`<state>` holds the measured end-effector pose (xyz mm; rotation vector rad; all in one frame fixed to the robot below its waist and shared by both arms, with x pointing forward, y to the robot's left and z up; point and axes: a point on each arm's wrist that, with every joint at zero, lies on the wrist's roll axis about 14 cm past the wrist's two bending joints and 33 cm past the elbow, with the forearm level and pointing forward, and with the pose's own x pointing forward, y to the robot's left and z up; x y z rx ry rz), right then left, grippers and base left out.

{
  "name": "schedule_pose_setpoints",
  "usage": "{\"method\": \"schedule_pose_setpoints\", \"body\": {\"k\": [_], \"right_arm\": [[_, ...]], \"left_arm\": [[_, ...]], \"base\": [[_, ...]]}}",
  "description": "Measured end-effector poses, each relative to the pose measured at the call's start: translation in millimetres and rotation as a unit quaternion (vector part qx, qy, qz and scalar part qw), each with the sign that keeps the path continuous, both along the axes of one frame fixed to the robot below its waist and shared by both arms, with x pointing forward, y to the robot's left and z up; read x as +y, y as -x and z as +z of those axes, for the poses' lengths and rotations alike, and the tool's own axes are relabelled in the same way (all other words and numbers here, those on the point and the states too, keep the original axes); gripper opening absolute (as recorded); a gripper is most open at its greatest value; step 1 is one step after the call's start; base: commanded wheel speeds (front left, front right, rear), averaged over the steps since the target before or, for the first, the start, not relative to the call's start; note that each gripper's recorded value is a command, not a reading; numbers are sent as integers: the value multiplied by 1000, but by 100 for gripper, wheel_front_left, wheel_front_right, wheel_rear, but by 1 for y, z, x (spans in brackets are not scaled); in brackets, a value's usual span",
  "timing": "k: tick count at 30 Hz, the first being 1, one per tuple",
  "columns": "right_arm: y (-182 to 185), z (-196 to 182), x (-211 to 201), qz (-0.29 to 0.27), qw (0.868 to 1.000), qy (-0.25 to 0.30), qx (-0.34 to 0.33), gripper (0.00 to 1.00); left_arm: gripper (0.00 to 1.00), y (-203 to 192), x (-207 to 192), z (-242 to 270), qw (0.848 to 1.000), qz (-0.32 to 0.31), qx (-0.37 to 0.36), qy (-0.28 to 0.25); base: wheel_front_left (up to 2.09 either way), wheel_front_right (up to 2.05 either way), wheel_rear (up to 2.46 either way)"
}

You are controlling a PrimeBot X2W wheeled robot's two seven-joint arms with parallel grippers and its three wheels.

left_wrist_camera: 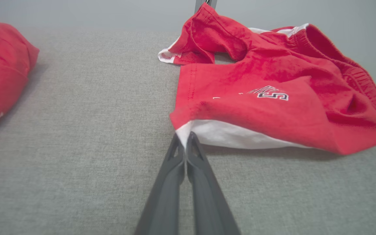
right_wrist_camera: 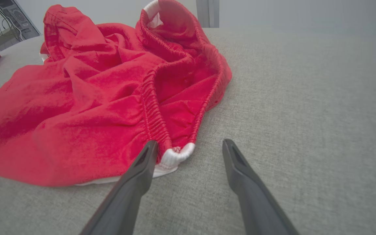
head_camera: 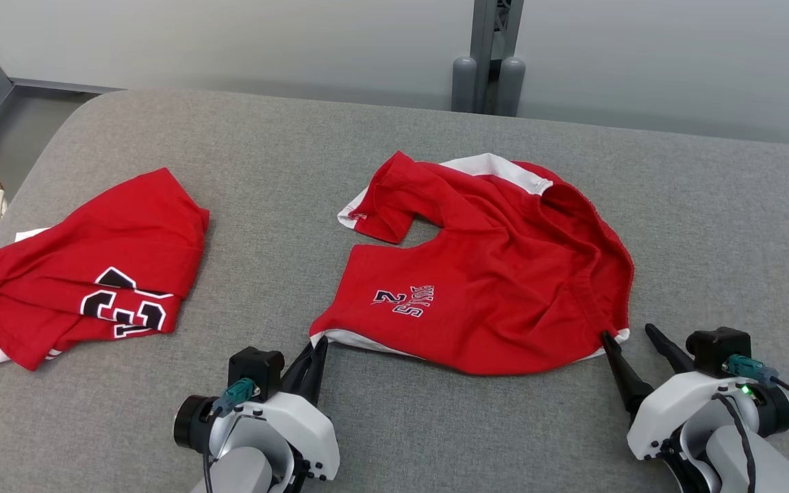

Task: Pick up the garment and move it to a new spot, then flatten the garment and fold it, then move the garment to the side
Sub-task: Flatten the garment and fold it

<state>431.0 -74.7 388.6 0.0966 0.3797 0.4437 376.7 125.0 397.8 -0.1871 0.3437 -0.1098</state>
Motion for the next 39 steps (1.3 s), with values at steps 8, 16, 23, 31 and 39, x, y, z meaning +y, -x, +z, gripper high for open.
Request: {"method": "schedule_pose_setpoints", "body": {"k": [8,16,23,31,39], "right_arm": [[-3,0,2,-13,999,-30,15,100],[-1,-3,7,-10,999,-40,31,28],[-2,1,6,-20,997,-60,34,0],[-8,43,8,-54,988,-146,5,0],[-23,136,-4,-71,963,-251,-67,0]], "left_arm": [[0,0,1,1,1000,-1,-2,0],[3,-1,1,3,1000,3,-5,3],[2,-3,-2,5,1000,0,-9,3],[0,-12,-3,37,998,7,-60,8],[0,-23,-12,109,985,4,-169,37]], "base": [[0,0,0],[0,0,0],[0,0,0],[0,0,0],[0,0,0]]}}
